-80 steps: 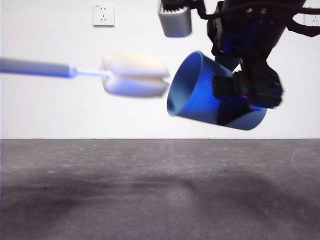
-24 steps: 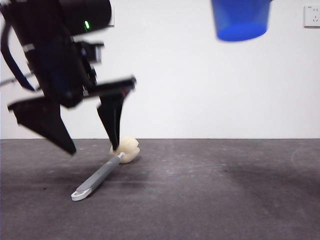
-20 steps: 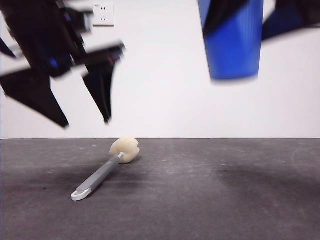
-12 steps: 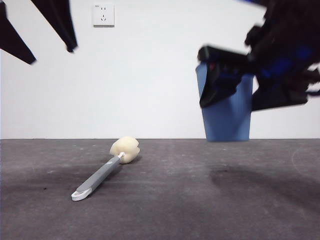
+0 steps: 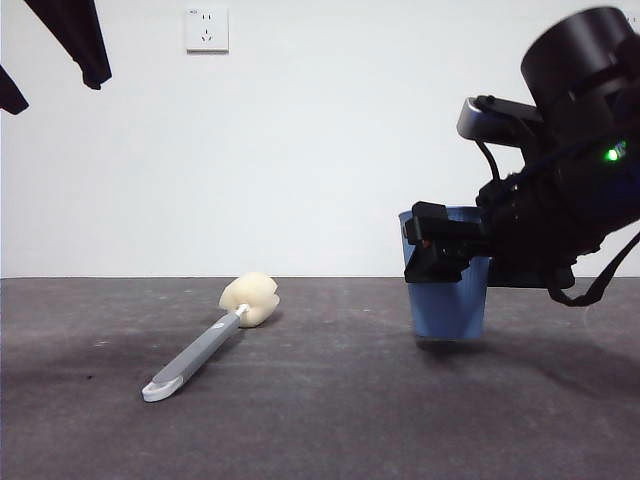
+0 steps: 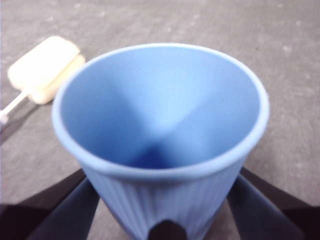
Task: Pick up the cup brush,pick up the cup,insert the brush into the cup,clean the cup,put the cup brush back,put the cup back to the fixed position on the table
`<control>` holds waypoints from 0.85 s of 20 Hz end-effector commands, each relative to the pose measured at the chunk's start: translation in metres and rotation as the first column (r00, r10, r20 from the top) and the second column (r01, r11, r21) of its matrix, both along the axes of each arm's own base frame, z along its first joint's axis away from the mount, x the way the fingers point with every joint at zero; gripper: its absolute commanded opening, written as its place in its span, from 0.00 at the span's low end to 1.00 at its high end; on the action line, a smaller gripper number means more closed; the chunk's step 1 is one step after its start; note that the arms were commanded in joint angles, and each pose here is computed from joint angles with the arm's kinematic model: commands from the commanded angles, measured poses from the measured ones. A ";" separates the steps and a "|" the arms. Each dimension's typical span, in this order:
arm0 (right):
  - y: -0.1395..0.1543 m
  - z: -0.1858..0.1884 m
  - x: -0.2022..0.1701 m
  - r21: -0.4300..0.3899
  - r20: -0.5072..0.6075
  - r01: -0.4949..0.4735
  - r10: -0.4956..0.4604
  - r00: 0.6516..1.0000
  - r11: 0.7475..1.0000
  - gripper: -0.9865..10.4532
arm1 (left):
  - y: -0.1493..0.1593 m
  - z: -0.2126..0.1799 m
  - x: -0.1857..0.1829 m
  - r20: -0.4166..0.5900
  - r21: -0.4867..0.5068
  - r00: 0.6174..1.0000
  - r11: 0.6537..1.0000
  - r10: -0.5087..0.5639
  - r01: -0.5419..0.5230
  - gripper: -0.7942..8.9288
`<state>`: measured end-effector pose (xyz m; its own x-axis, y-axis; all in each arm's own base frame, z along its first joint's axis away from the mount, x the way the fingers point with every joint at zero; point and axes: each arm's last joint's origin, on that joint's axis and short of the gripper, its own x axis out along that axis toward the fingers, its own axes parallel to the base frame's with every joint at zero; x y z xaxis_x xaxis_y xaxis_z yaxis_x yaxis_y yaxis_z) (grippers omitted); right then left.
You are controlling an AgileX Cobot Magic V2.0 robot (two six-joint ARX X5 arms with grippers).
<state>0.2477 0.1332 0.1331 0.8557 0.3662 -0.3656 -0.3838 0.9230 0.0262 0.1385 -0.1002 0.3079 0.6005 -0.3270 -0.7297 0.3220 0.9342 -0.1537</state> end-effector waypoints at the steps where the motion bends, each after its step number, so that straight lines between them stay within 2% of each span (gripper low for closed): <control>1: -0.001 -0.008 0.001 -0.012 -0.014 -0.032 0.032 0.999 0.999 0.07 | 0.000 -0.001 0.000 0.013 0.008 1.000 1.000 -0.007 0.007 0.47; 4: -0.001 -0.013 0.001 -0.034 -0.037 -0.041 0.040 0.999 0.999 0.07 | 0.000 -0.001 0.001 0.018 0.004 1.000 1.000 -0.007 0.007 0.47; 5: -0.001 -0.013 0.001 -0.036 -0.038 -0.041 0.040 0.998 0.999 0.10 | 0.000 -0.001 0.001 0.017 0.004 1.000 1.000 -0.007 0.007 0.47; 10: -0.002 -0.015 0.000 -0.048 -0.064 -0.042 0.039 0.997 0.998 0.45 | 0.000 -0.001 0.001 0.017 0.004 1.000 1.000 -0.007 0.007 0.47; 14: -0.003 -0.018 -0.002 -0.085 -0.085 -0.054 0.046 0.995 0.995 0.57 | 0.000 -0.001 0.001 0.017 0.004 1.000 1.000 -0.007 0.007 0.47; 17: -0.003 -0.016 -0.002 -0.086 -0.075 -0.053 0.047 0.996 0.995 0.59 | 0.000 -0.001 0.000 0.012 0.008 1.000 1.000 -0.008 0.008 0.47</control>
